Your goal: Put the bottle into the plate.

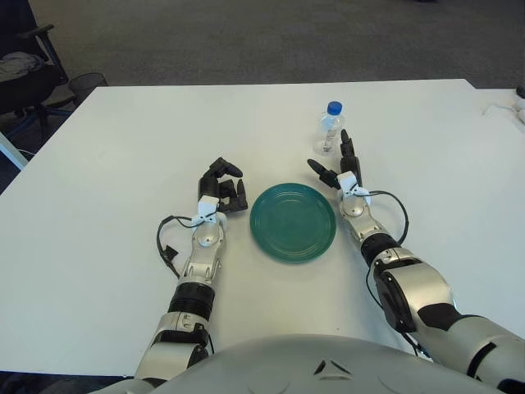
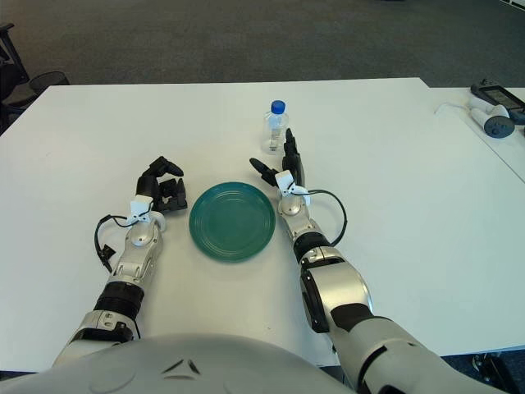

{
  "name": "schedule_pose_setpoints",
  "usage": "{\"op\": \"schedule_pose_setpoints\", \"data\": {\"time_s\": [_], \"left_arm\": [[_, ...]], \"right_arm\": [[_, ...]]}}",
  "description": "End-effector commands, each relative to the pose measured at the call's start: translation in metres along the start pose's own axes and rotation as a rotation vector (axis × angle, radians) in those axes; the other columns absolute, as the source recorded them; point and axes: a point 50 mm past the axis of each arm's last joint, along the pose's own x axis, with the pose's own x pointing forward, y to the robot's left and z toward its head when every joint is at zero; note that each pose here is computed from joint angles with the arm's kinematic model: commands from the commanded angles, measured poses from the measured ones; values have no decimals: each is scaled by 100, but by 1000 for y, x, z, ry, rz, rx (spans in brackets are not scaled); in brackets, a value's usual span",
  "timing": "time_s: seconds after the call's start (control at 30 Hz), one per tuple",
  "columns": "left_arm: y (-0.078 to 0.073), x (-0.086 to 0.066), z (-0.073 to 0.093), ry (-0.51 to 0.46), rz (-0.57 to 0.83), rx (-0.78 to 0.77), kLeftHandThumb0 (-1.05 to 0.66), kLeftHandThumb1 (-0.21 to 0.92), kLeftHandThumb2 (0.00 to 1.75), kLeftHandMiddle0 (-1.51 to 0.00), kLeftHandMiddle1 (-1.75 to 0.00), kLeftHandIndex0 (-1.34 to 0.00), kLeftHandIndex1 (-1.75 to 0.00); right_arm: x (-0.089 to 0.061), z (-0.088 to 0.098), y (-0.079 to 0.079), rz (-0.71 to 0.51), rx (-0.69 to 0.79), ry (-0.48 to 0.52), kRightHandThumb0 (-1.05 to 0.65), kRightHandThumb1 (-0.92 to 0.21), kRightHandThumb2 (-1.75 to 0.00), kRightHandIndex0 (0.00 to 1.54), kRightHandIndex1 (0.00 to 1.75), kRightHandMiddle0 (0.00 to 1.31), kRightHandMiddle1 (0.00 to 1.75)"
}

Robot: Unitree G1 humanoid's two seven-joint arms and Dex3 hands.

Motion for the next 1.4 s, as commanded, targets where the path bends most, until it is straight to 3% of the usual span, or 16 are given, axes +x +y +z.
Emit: {"op": "schedule_pose_setpoints", "data": {"time_s": [0.0,0.6,1.07,1.37], "left_arm": [[6,-7,-17,84,10,16,-52,18,148,-123,-175,-71,-175],[11,-7,-18,54,33,62,-52,19,147,-122,-175,-71,-175],[10,-7,-16,63,59,92,-55,13,155,-130,-175,-76,-175],[11,-8,-16,61,34,28,-53,16,151,-128,-175,-74,-175]], "right_arm": [[-10,-25,-2,-5,29,139,-105,-92,-17,0,0,0,0],[-17,-44,-25,-147,183,230,-102,-90,-14,0,0,0,0],[-15,-50,-37,-226,261,292,-100,-91,-13,0,0,0,0],[-13,-48,-40,-245,268,278,-99,-92,-12,0,0,0,0]]}}
